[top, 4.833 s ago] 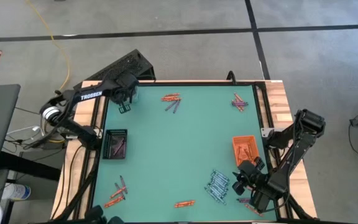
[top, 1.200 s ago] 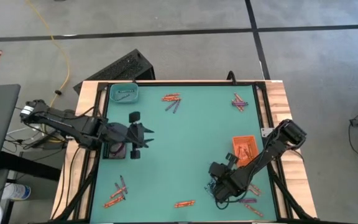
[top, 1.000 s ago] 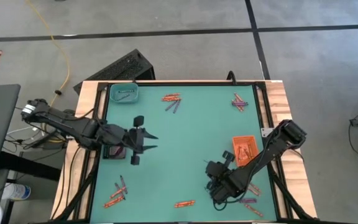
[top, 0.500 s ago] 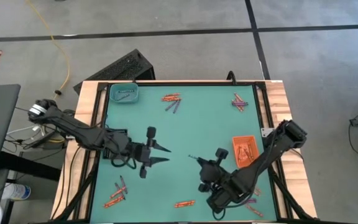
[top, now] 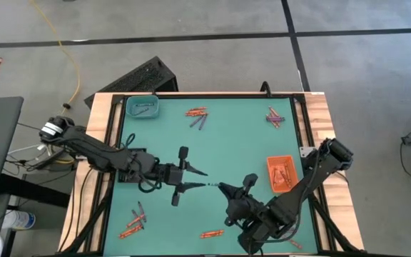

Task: Sort crayons
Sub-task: Put the green crayon into the green bin

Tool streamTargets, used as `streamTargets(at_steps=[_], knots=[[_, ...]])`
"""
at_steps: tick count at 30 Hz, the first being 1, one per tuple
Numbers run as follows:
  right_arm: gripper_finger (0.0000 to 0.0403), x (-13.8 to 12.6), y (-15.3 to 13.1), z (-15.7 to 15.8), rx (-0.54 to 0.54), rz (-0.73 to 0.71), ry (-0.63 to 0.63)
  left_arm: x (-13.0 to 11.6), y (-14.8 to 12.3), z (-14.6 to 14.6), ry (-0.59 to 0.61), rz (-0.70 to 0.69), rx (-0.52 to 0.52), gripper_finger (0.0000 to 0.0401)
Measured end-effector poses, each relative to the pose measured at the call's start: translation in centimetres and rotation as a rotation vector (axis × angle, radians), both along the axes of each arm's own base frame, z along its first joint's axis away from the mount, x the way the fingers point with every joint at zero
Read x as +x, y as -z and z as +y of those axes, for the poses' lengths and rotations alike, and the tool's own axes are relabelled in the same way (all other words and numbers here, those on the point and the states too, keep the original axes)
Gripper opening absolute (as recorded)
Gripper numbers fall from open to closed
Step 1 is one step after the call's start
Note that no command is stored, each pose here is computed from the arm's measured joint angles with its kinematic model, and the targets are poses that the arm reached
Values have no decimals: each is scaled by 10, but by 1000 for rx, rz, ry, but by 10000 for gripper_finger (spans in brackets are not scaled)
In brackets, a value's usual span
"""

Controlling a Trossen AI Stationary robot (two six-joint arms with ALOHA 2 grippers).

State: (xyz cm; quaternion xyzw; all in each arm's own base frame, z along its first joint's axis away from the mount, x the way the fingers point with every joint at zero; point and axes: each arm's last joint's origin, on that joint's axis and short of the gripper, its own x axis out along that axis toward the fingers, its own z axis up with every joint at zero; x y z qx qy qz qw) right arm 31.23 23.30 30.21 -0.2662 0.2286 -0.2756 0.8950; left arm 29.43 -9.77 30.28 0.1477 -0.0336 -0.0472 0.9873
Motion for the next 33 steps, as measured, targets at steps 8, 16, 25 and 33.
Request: streamTargets(at_steps=[8,16,25,33], knots=[[0,6,-4,-1,-38,-16,2,5,5,-3,127,-14,11,128],[0,17,-7,-7,-36,-11,-3,5,3,-3,125,-23,1,128],[0,26,-12,-9,-42,-7,-33,5,0,-3,118,-62,29,74],[0,26,-12,-9,-31,-14,-34,4,1,-3,116,-63,80,13]])
